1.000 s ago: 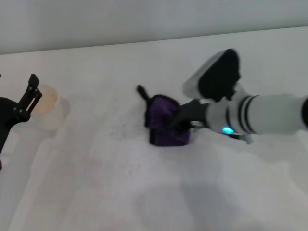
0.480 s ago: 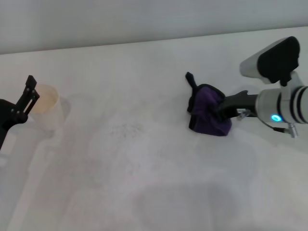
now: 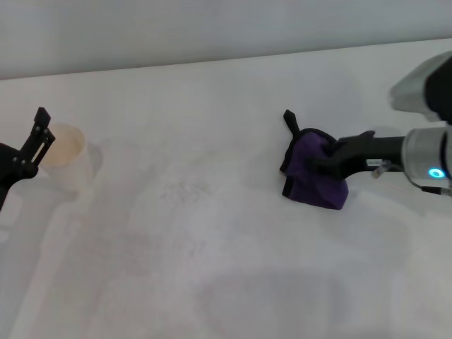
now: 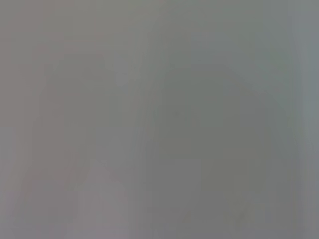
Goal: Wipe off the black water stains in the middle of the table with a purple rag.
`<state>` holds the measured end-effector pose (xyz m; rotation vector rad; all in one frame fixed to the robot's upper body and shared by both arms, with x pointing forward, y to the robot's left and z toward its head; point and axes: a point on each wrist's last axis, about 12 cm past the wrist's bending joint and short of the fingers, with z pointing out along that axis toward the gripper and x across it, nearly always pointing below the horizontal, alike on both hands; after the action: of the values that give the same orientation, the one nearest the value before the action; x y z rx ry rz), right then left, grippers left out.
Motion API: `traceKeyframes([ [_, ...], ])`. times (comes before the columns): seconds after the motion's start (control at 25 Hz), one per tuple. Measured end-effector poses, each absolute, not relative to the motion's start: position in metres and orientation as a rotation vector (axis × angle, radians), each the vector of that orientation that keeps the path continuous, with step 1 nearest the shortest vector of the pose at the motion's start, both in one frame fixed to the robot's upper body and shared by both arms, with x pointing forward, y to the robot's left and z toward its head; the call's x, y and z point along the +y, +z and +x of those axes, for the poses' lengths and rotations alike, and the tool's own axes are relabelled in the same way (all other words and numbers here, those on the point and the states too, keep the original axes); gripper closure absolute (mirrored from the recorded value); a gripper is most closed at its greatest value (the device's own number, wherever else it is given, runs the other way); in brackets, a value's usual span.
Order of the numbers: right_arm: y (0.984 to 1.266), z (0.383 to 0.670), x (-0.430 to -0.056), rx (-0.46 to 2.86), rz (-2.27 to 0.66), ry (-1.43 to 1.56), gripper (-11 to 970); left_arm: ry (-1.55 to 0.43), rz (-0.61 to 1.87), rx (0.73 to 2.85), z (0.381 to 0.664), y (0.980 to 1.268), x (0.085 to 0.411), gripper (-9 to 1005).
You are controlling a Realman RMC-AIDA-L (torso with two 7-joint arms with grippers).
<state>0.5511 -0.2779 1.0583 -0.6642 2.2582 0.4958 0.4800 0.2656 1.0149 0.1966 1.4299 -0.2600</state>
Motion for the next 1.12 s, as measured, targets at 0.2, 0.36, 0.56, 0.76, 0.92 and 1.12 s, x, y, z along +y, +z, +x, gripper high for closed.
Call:
traceKeyframes([
  [0.2, 1.067, 0.544, -0.3, 2.106, -0.581, 0.576, 451, -0.261, 0.197, 1.425, 0.48, 1.016, 0.266, 115],
  [0.36, 1.072, 0.536, -0.322, 1.943, -0.467, 0.678, 325, -0.271, 0.201, 1.421, 0.481, 1.016, 0.263, 115],
  [0.56, 1.072, 0.514, -0.353, 1.6, -0.265, 0.688, 219, -0.295, 0.178, 1.413, 0.483, 1.018, 0.256, 115],
  [0.76, 1.049, 0.494, -0.369, 1.463, -0.181, 0.324, 124, -0.349, 0.111, 1.426, 0.485, 1.018, 0.257, 115],
  [0.92, 1.028, 0.488, -0.382, 1.554, -0.151, 0.07, 81, -0.368, -0.005, 1.435, 0.487, 1.018, 0.263, 115],
  [1.12, 1.023, 0.483, -0.393, 1.583, -0.088, 0.002, 82, -0.379, -0.059, 1.463, 0.491, 1.015, 0.267, 115],
])
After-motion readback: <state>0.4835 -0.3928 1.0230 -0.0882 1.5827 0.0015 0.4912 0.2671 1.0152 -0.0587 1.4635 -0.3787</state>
